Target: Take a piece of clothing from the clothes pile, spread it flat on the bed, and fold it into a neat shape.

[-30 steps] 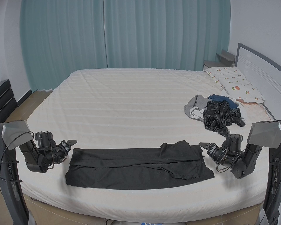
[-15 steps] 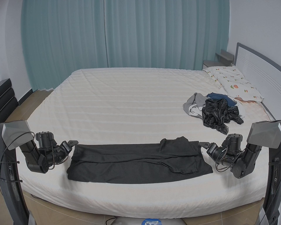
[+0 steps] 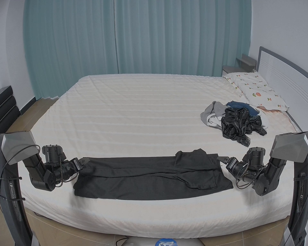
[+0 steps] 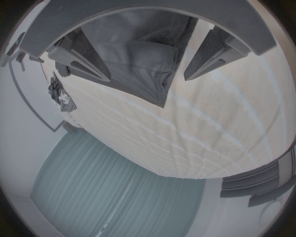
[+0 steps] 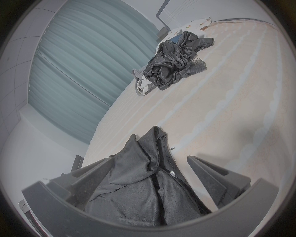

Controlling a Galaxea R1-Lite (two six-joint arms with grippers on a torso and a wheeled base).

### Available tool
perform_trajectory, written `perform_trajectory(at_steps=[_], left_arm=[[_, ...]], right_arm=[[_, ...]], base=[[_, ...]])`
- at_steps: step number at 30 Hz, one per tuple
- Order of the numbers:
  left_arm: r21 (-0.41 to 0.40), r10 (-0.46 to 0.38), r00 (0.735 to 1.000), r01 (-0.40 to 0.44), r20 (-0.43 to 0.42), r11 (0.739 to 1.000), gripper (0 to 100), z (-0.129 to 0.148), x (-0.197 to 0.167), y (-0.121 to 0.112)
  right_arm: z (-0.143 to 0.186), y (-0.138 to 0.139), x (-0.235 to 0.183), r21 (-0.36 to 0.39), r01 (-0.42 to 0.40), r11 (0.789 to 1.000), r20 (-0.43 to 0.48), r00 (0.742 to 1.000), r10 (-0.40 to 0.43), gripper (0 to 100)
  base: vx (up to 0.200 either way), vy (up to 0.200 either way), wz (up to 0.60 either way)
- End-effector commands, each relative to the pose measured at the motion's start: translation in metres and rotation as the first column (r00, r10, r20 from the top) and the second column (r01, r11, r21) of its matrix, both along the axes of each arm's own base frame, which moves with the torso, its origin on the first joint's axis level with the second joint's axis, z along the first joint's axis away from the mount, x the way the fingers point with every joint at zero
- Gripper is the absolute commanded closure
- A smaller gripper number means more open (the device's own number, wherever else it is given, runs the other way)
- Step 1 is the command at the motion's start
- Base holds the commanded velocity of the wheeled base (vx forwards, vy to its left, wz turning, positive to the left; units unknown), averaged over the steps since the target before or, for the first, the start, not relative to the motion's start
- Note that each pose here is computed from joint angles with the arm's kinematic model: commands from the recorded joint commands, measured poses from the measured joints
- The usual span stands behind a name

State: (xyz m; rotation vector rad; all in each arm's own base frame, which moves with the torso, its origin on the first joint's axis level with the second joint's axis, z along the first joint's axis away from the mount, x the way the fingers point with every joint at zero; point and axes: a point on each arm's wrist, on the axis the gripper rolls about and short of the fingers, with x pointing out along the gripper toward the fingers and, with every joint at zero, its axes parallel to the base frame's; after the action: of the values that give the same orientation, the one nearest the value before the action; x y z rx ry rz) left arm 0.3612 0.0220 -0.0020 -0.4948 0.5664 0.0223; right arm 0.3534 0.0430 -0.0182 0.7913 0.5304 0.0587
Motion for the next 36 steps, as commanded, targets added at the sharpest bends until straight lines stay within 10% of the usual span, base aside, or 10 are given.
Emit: perform_trajectory(at_steps=[1, 15, 36], left_arm=[[0.057, -0.044, 0.998, 0.042, 0.041, 0.997, 0, 0.022, 0.008, -0.014], [0.146, -0.117, 0.987, 0.132, -0.109, 0.980, 0, -0.021, 0.006, -0.014], [0.150, -0.120, 0.987, 0.136, -0.109, 0.979, 0, -0.028, 0.007, -0.013]], right_arm=[[-0.004, 0.000, 0.000, 0.002, -0.001, 1.000, -0.009, 1.000, 0.001, 0], [-0.011, 0.000, 0.000, 0.001, -0.001, 1.000, -0.026, 1.000, 0.001, 0], [-0.011, 0.001, 0.001, 0.001, -0.005, 1.000, -0.027, 1.000, 0.005, 0]], base=[[0.000, 0.000, 0.00], [0.000, 0.000, 0.00], [0.000, 0.000, 0.00]])
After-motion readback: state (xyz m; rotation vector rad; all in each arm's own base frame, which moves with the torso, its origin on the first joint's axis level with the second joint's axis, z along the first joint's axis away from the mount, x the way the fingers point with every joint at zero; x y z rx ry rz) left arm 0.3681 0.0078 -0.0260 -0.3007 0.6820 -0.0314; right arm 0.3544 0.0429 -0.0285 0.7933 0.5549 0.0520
